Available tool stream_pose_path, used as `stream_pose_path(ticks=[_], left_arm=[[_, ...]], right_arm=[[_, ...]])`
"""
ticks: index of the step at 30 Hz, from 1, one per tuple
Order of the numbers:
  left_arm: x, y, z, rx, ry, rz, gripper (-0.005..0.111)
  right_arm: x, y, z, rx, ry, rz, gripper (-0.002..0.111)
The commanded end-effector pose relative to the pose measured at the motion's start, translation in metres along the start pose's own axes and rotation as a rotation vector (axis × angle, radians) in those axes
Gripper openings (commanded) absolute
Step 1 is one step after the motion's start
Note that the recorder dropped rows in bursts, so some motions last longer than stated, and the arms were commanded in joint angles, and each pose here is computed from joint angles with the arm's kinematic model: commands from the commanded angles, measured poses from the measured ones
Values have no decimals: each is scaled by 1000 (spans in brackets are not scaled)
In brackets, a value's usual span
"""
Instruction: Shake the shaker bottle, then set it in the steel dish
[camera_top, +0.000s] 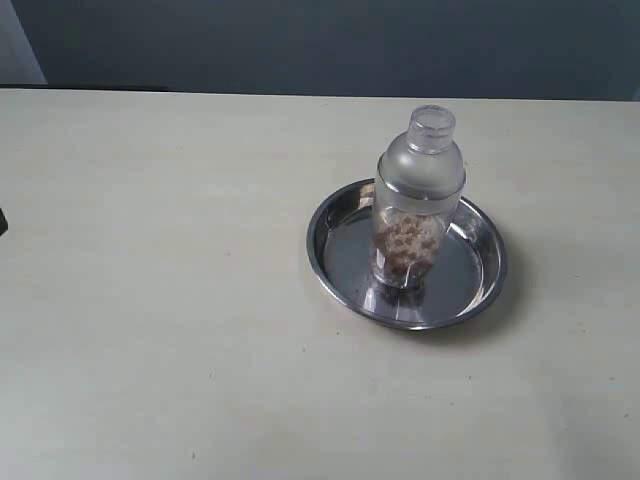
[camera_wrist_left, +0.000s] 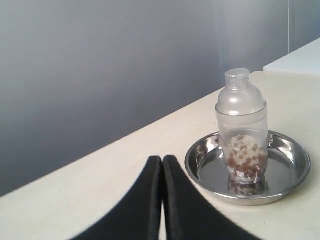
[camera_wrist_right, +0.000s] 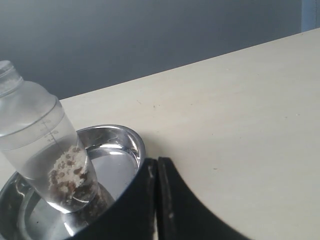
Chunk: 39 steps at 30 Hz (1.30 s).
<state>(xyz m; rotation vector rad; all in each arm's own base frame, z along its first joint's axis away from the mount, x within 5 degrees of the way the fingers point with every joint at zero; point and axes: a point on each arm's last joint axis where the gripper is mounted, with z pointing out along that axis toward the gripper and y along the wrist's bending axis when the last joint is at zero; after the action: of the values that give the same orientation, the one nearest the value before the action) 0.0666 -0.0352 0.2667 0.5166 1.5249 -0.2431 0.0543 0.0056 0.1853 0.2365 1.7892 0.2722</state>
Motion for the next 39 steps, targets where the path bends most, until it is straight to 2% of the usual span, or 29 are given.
stream_pose_path(ticks=[1,7,16,24,33,39], left_arm=[[27,0,-9,-67,20,-166,0],[52,-2,-21,-149,54,-191,0],[79,-3,-19,-202,151,-273,0],[78,-3,-19,-205,146,-295,0],[80,2,-20,-302,151,-304,0],[80,3,-20,-309,151,-306,0]], right_arm=[[-1,0,0,-2,-12,-11,-1],[-1,0,0,-3,-12,-8,-1],[-1,0,0,-3,-12,-8,-1],[-1,0,0,-3,-12,-8,-1],[-1,0,0,-3,-12,-8,-1],[-1,0,0,-3,-12,-8,-1]])
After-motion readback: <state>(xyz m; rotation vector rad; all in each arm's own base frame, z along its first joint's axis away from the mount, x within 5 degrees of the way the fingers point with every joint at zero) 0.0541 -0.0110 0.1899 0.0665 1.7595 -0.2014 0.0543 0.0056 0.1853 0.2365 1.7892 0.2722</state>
